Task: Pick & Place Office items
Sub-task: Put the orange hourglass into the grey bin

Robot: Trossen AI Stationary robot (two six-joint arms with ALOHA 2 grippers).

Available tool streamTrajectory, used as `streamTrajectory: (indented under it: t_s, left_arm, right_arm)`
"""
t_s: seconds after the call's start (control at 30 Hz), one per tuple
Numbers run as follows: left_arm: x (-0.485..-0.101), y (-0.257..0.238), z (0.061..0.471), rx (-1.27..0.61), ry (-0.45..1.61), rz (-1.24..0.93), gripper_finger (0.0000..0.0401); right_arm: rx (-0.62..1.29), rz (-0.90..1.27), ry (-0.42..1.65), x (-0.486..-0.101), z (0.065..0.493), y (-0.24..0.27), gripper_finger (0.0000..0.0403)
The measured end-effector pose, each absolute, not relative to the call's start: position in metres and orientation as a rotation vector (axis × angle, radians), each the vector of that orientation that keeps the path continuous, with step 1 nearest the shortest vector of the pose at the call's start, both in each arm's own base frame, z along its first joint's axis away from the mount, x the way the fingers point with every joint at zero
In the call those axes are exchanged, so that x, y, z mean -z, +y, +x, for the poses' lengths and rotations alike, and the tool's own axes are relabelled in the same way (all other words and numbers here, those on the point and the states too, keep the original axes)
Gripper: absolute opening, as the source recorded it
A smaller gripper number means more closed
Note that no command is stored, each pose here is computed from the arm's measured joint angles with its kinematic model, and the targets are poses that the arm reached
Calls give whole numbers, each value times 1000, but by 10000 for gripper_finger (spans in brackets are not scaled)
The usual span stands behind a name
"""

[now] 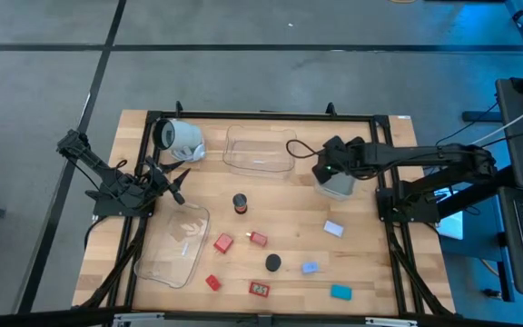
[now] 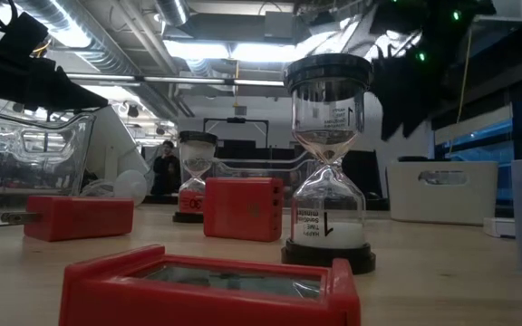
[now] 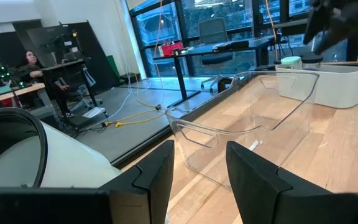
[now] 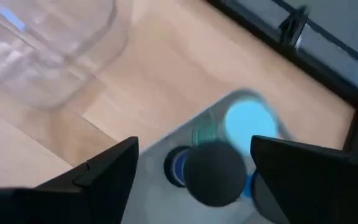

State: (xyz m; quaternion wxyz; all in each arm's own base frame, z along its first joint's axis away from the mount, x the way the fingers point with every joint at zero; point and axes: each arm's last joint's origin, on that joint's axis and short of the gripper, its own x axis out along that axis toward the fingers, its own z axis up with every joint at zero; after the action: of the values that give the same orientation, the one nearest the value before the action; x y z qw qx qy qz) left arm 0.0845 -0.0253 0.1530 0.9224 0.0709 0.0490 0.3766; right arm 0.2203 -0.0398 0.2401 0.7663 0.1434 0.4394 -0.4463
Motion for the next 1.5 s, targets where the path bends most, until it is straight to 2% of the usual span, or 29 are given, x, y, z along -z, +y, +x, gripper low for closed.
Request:
streamTrajectory:
  t_s: [0.13, 0.3, 0.5, 0.67, 0.83, 1.0, 1.17, 1.5]
  left_arm:
    - [-153, -25, 85, -773, 96, 135, 143]
    - [-153, -25, 85, -775, 80, 94, 143]
    - [-153, -25, 85, -776, 63, 55, 143]
    - [-155, -26, 85, -764, 49, 24, 143]
    - [-162, -29, 88, -626, 21, -48, 165]
    - [-180, -32, 90, -496, -38, -125, 224]
    - [-199, -34, 93, -466, -54, -133, 269]
    - [-227, -45, 136, -406, 89, 4, 280]
  right_arm:
    - [915, 296, 881, -267, 231, -38, 313]
    - [737, 177, 761, -280, 249, -21, 306]
    - [500, 141, 671, -281, 273, 5, 300]
    - [399, 150, 629, -278, 285, 21, 308]
    - [375, 142, 637, -277, 284, 28, 319]
    - [370, 136, 636, -281, 280, 28, 324]
    - [387, 104, 658, -282, 274, 27, 324]
    - [480, 49, 651, -282, 272, 24, 324]
